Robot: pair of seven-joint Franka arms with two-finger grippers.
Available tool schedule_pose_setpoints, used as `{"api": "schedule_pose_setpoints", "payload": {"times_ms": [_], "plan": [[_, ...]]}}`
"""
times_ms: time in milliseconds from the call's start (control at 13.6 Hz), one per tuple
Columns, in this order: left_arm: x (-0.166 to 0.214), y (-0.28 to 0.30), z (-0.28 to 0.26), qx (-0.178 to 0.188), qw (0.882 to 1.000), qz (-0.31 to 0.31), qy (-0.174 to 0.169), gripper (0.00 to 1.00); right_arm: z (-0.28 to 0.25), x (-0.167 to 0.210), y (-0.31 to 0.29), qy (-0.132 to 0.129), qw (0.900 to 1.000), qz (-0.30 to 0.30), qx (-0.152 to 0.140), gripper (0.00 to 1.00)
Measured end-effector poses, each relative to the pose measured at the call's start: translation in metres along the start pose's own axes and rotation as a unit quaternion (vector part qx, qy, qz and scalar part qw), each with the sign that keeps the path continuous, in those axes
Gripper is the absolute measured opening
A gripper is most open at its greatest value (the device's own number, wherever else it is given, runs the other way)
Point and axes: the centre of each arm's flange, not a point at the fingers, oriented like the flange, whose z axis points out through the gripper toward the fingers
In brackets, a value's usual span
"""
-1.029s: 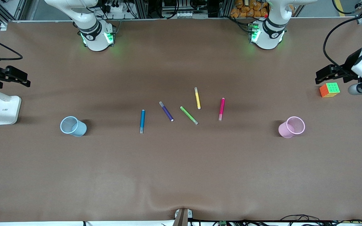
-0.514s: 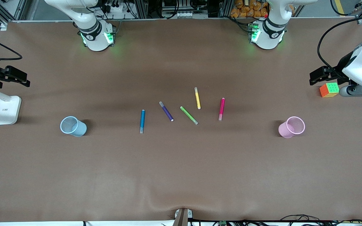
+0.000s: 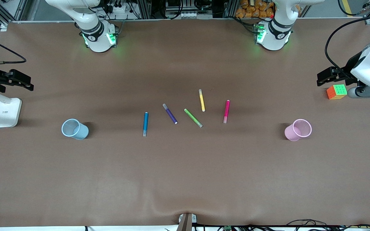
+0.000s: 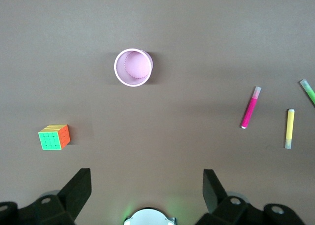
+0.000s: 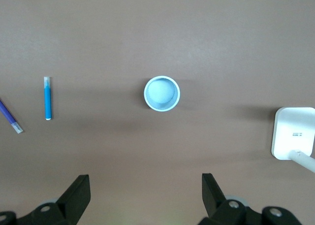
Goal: Place pink and blue markers in matching cups
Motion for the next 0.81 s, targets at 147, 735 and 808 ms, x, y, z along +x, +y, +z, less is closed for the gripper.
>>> {"api": "schedule_pose_setpoints", "payload": {"times_ms": [147,735,808], "plan": [[-0.0001,0.0004,0.0000,0.000,1.000,0.000,0.000,1.00,0.0018,0.0014,-0.0058,-0.002,1.000,-0.005,0.000,1.00],[0.0009,0.0025,0.0019,0.000,1.000,-0.001,-0.002,1.00,0.0081,0.0019,-0.0057,-0.007,1.000,-0.005,0.000,1.00],[0.0015,0.0039,0.0030,0.001,1.000,0.001,-0.003,1.00,0.0084,0.0020,-0.0066,-0.007,1.000,-0.006,0.000,1.00]]}}
